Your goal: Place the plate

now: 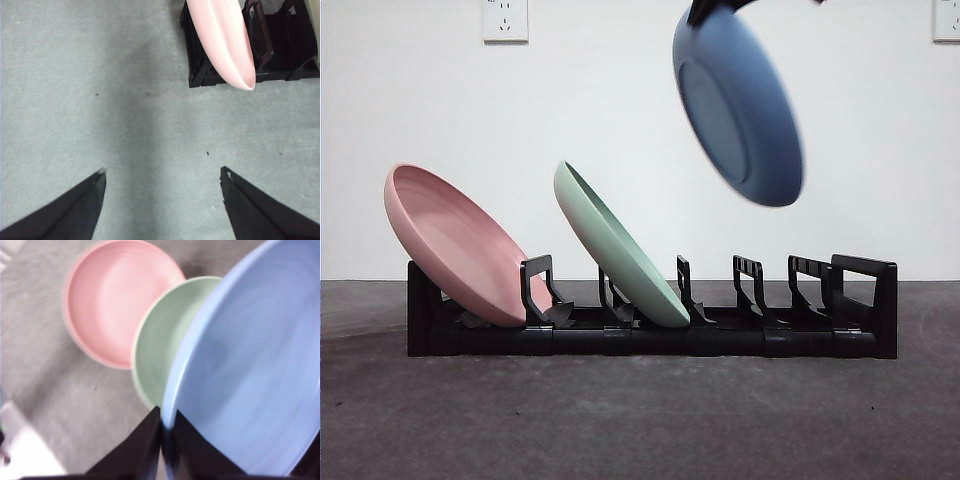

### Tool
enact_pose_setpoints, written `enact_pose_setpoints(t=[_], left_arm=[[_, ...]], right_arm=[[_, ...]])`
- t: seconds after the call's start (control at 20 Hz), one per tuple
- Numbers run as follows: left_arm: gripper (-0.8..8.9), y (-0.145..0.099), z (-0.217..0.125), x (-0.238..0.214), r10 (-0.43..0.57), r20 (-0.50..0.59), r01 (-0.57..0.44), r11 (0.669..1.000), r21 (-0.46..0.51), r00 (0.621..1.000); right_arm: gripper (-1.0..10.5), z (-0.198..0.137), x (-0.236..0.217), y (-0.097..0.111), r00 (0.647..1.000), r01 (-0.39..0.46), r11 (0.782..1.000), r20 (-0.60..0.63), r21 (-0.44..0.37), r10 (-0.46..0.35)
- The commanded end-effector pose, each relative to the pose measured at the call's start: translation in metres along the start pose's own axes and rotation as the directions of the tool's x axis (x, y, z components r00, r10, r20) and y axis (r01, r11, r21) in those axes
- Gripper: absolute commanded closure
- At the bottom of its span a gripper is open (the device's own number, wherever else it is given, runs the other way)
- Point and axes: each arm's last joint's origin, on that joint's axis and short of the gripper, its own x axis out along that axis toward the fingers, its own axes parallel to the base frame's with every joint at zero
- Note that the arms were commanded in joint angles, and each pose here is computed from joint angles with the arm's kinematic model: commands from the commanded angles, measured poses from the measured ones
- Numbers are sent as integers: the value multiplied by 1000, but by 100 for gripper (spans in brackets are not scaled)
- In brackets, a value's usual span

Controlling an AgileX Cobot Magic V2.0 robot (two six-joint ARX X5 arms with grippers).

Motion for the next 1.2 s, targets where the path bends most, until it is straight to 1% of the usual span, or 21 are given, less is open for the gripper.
enact_pose_setpoints(t=[0.05, 0.15, 0.2, 0.25, 0.35, 0.45, 0.55, 0.65, 0.75, 0.8, 0.9, 1.05, 1.1, 1.15, 1.2], left_arm=[[447, -1, 5, -5, -3, 26, 3, 1000, 11, 1000], [447, -1, 5, -5, -3, 26, 3, 1000, 11, 1000], [447, -1, 5, -5, -3, 26, 3, 1000, 11, 1000], [447, -1, 5, -5, -3, 26, 3, 1000, 12, 1000], [447, -1, 5, -5, -3, 28, 3, 1000, 16, 1000], [447, -1, 5, -5, -3, 29, 3, 1000, 16, 1000], [447, -1, 5, -5, -3, 30, 3, 1000, 16, 1000], [447, -1, 5, -5, -3, 32, 3, 1000, 16, 999], [447, -1, 5, -5, -3, 32, 3, 1000, 16, 999], [447, -1, 5, -5, -3, 32, 3, 1000, 16, 999], [447, -1, 6, -5, -3, 38, 3, 1000, 17, 999], [447, -1, 8, -5, -3, 55, 2, 1000, 19, 998], [447, -1, 8, -5, -3, 55, 2, 1000, 19, 998], [447, -1, 8, -5, -3, 55, 2, 1000, 19, 998], [447, -1, 8, -5, -3, 55, 2, 1000, 19, 998]], right_arm=[[928, -4, -16, 18, 1000, -19, 995, 8, -101, 19], [928, -17, -29, 36, 999, -4, 986, 47, -168, 12], [928, -25, -35, 45, 996, 13, 979, 88, -204, 5], [928, -36, -39, 52, 990, 45, 970, 142, -238, -11], [928, -63, -45, 65, 966, 103, 949, 258, -297, -24], [928, -90, -47, 73, 946, 140, 932, 322, -334, -26], [928, -121, -47, 78, 938, 176, 912, 345, -371, -41], [928, -149, -46, 80, 944, 194, 889, 326, -415, -54], [929, -173, -42, 82, 961, 179, 863, 272, -472, -50], [929, -185, -37, 83, 974, 157, 846, 221, -509, -48], [929, -203, -29, 86, 988, 144, 817, 130, -558, -85], [929, -221, -13, 95, 997, 78, 768, 36, -636, -71], [929, -226, -6, 101, 998, 51, 746, -2, -664, -70], [929, -228, -1, 106, 997, 33, 731, -29, -682, -72], [929, -231, 8, 111, 995, 16, 711, -59, -703, -81]])
